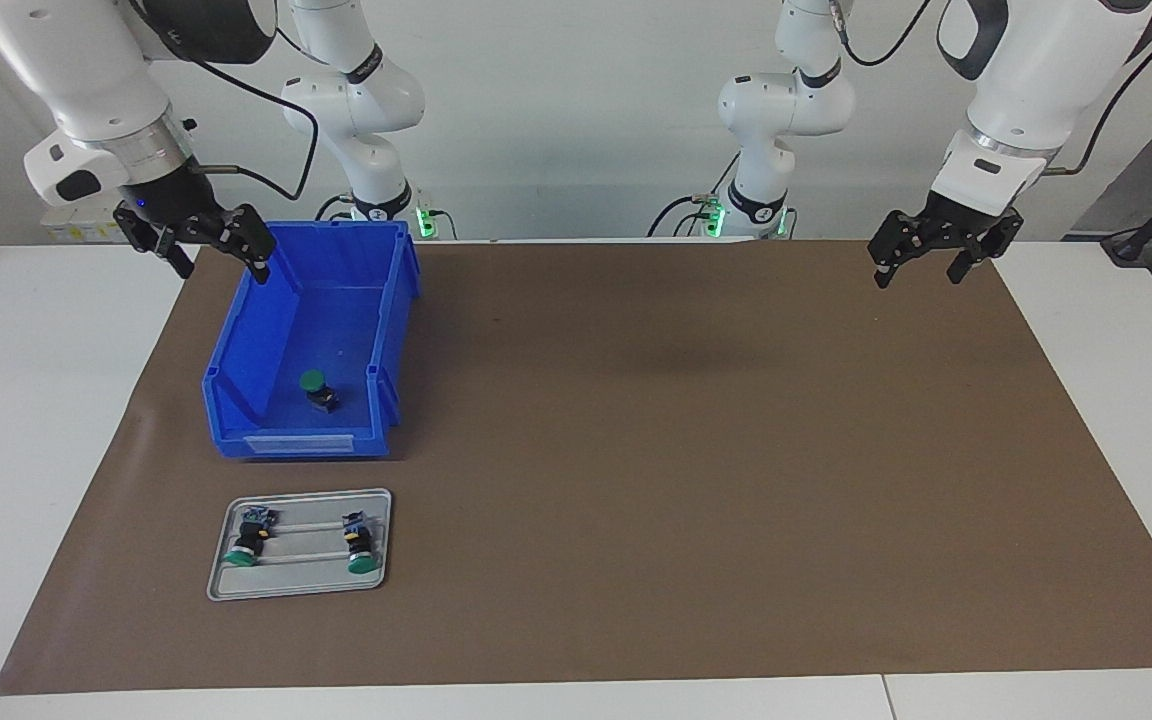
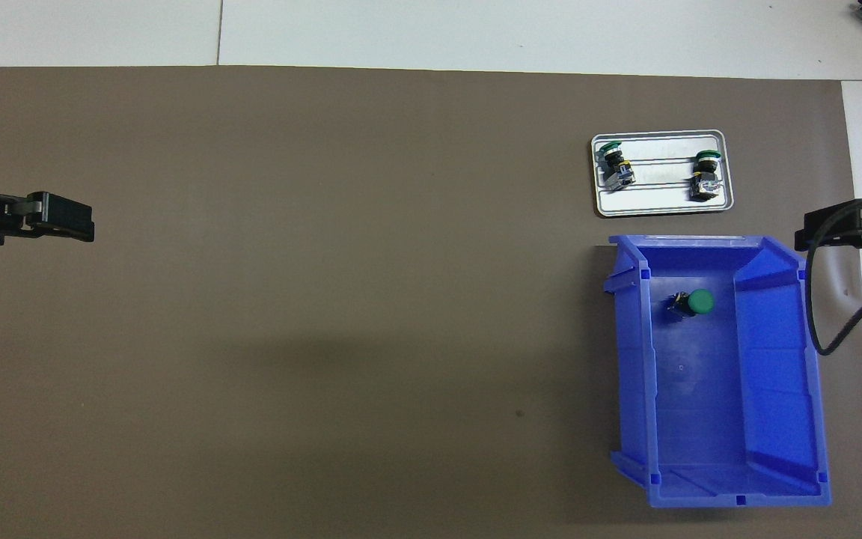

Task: Place and press button with both arms

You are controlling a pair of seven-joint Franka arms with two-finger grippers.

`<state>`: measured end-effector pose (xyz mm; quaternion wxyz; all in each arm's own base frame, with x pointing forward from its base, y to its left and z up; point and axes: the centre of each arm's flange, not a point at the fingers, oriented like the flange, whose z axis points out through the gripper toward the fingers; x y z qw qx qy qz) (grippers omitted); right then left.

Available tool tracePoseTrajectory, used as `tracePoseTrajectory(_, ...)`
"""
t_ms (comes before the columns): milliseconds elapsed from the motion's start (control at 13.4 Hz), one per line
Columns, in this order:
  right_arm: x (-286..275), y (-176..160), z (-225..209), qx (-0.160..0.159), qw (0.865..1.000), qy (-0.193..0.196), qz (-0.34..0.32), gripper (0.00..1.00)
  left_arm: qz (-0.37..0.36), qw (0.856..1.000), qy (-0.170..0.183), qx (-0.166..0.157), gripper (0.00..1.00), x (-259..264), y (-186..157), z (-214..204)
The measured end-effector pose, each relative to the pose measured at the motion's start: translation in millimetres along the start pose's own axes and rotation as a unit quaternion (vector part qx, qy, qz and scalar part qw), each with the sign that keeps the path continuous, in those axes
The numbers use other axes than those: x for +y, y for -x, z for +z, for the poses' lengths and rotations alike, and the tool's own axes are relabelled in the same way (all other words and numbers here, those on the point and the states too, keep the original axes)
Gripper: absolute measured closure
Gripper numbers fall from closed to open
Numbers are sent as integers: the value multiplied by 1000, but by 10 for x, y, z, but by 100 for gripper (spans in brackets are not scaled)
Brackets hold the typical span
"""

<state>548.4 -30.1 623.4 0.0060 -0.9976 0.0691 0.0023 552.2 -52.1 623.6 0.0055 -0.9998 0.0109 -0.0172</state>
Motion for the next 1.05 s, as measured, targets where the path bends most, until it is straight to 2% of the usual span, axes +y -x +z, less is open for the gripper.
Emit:
tracePoseTrajectory(599, -25, 10, -11, 1, 1000, 0, -8, 0, 0, 1000, 0, 0, 0, 0, 0, 0)
tracePoseTrajectory(1048, 2, 9, -11, 1, 1000, 17, -17, 0, 0, 1000, 0, 0, 0, 0, 0, 0)
